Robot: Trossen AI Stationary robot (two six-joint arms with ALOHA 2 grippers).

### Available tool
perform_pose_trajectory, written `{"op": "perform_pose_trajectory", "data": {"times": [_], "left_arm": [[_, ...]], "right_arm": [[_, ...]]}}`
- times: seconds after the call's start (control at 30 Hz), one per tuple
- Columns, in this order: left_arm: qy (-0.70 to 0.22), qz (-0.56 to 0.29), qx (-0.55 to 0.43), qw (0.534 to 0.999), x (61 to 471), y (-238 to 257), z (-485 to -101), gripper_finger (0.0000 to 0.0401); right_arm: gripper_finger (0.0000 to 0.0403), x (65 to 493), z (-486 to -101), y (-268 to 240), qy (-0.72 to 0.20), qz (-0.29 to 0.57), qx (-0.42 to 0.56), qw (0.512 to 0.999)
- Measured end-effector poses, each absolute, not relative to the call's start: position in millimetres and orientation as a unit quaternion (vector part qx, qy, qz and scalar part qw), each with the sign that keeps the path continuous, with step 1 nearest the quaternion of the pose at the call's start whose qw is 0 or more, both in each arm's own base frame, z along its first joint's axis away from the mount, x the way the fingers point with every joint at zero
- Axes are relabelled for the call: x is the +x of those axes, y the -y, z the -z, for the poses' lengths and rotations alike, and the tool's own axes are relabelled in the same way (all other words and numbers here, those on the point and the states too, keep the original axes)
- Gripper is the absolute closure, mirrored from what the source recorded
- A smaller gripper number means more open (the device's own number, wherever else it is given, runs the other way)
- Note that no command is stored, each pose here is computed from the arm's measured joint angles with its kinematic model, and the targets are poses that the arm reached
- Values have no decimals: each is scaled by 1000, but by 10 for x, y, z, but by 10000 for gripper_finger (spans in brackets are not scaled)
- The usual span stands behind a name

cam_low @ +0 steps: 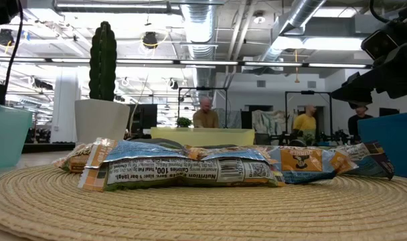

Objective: Pick and place Granola Bars by type
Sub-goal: Put the red granola bar into the light blue bin

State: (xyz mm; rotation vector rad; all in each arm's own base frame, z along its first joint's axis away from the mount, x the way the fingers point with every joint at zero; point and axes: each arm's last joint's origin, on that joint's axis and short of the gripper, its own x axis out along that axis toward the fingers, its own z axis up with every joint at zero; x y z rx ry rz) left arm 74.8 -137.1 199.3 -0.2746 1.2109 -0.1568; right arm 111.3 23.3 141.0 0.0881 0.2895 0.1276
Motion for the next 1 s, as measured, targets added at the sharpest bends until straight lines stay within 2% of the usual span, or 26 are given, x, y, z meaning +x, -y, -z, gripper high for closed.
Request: {"op": "perform_pose_trajectory", "data": {"times": [0.43,0.87,1.0], "left_arm": [[-566,51,-112,815,798,1451,-1669,368],[-578,54,-108,807,798,1468,-1641,368],[-580,56,-108,805,797,1470,-1641,354]], "right_arm": [[168,1113,-1410,-233,-144,-63,44,987],[168,1113,-1409,-233,-144,-64,44,987],[168,1113,-1409,-233,-144,-64,44,987]]}}
